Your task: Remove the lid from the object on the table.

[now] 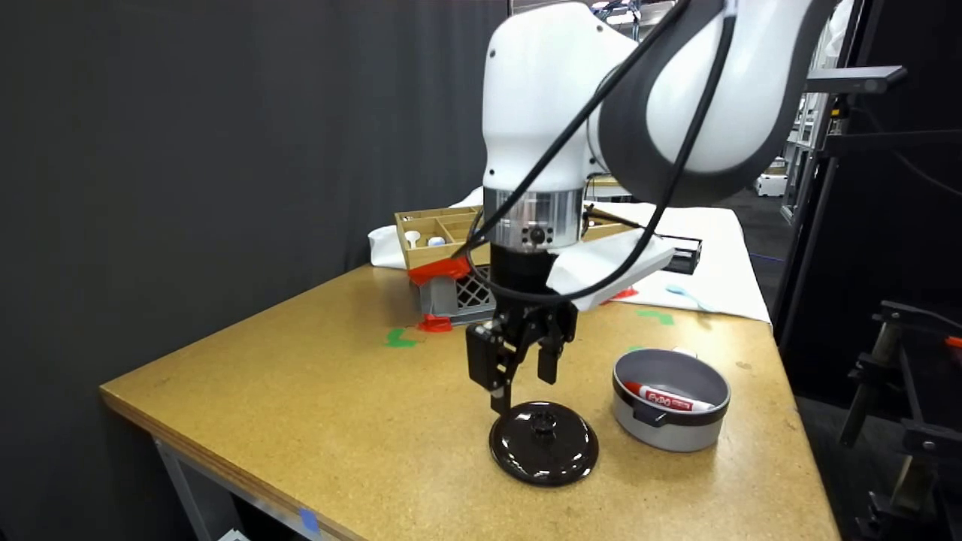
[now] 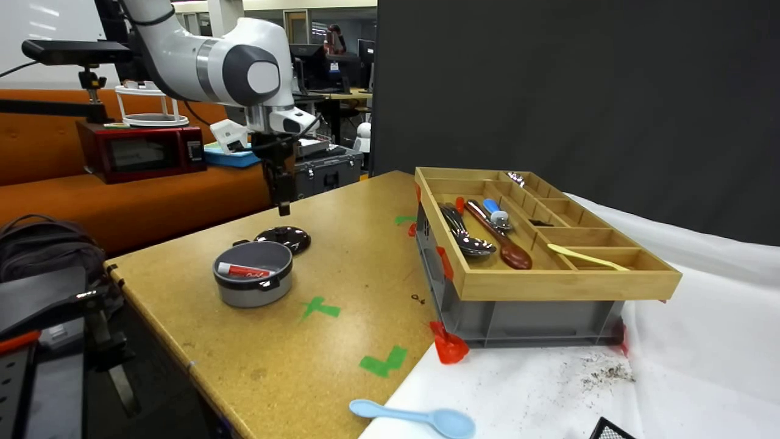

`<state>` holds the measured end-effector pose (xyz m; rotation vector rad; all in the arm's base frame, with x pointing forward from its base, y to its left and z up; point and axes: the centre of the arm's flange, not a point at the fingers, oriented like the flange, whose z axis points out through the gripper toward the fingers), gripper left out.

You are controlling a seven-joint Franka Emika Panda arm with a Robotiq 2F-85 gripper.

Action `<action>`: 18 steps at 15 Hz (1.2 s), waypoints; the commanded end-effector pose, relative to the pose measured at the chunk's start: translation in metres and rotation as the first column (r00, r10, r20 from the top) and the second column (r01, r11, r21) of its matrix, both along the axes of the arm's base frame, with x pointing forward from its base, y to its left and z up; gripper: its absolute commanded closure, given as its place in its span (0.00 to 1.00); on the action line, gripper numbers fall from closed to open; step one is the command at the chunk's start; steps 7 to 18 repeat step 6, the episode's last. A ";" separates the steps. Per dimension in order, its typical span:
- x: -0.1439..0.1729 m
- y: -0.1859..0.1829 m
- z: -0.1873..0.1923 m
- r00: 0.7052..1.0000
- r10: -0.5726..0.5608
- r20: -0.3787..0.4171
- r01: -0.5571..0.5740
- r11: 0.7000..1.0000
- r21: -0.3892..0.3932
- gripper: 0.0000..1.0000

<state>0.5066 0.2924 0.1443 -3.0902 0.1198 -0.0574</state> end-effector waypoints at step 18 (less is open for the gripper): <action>-0.039 -0.033 0.125 0.999 -0.041 0.013 0.041 0.998 -0.055 0.00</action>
